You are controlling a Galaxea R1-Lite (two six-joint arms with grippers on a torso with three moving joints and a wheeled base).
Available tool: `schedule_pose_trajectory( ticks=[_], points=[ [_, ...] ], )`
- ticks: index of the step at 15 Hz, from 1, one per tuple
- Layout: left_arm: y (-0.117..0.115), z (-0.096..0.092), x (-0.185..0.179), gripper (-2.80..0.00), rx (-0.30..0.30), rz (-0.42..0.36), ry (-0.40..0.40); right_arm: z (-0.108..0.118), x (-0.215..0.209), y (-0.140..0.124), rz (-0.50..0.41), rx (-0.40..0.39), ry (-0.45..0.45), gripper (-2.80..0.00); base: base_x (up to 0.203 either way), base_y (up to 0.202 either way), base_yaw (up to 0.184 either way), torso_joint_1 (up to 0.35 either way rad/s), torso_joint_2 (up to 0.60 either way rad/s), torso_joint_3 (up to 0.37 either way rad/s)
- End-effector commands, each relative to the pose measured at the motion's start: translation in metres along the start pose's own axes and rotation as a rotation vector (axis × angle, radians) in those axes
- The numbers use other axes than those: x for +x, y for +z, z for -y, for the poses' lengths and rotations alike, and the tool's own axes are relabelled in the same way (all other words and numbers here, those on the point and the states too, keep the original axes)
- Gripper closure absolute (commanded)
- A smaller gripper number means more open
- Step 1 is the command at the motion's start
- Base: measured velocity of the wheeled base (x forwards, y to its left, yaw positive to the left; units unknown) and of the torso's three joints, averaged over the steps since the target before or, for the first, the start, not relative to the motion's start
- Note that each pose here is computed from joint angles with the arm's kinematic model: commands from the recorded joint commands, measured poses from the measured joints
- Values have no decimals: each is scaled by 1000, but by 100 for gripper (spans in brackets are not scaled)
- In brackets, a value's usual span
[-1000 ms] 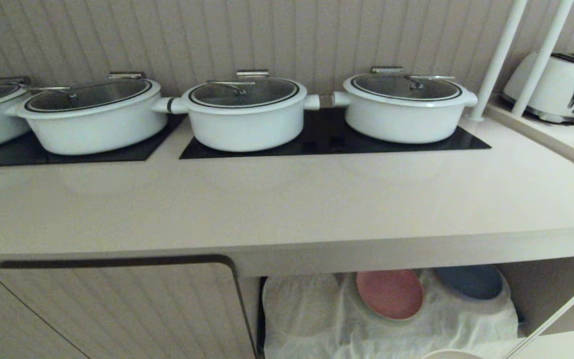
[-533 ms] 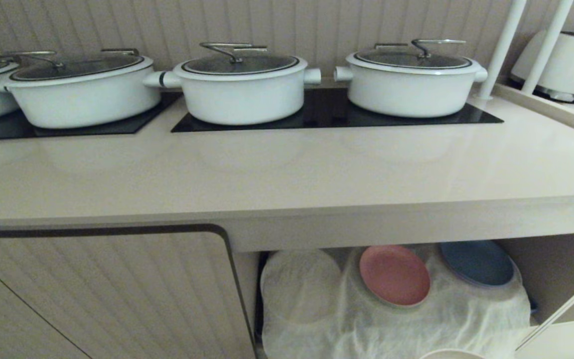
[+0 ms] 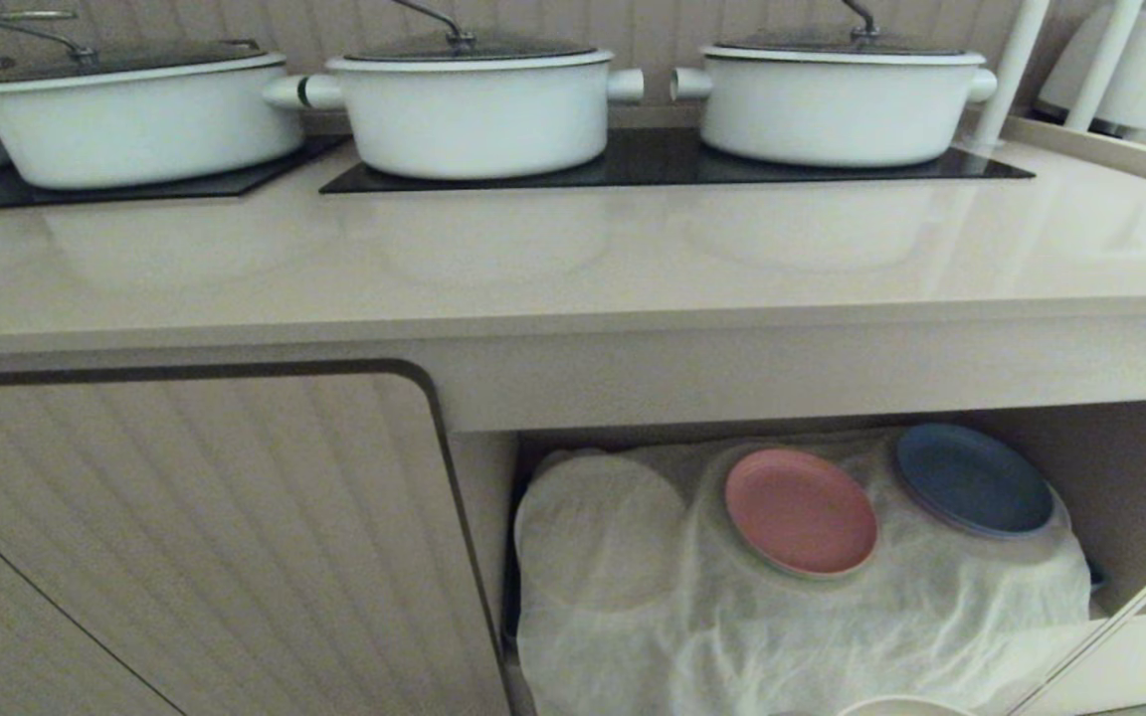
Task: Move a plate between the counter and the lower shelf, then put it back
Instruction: Put the plate in the cupboard
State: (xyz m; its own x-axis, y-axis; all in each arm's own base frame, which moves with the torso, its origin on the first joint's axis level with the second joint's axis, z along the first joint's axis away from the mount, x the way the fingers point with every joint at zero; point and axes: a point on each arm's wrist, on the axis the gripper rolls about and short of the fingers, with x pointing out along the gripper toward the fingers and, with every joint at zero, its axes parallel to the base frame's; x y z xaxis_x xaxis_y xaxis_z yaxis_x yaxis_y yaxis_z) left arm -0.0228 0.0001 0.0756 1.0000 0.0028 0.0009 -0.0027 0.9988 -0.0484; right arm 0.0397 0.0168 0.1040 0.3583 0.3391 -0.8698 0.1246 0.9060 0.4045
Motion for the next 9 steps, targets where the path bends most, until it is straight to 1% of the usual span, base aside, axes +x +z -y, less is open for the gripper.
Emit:
schedule_pose_trajectory(
  ticks=[1, 6, 8, 9],
  points=[
    [0, 0, 0, 0, -1, 1, 0, 0, 0, -1, -7, 5, -2, 0, 0, 0, 0, -183, 461, 289],
    [0, 0, 0, 0, -1, 1, 0, 1, 0, -1, -10, 5, -3, 0, 0, 0, 0, -154, 457, 302],
    [0, 0, 0, 0, -1, 1, 0, 1, 0, -2, -7, 4, -1, 0, 0, 0, 0, -122, 443, 326],
    [0, 0, 0, 0, -1, 1, 0, 1, -1, -1, -6, 4, 0, 0, 0, 0, 0, -68, 317, 200]
  ],
)
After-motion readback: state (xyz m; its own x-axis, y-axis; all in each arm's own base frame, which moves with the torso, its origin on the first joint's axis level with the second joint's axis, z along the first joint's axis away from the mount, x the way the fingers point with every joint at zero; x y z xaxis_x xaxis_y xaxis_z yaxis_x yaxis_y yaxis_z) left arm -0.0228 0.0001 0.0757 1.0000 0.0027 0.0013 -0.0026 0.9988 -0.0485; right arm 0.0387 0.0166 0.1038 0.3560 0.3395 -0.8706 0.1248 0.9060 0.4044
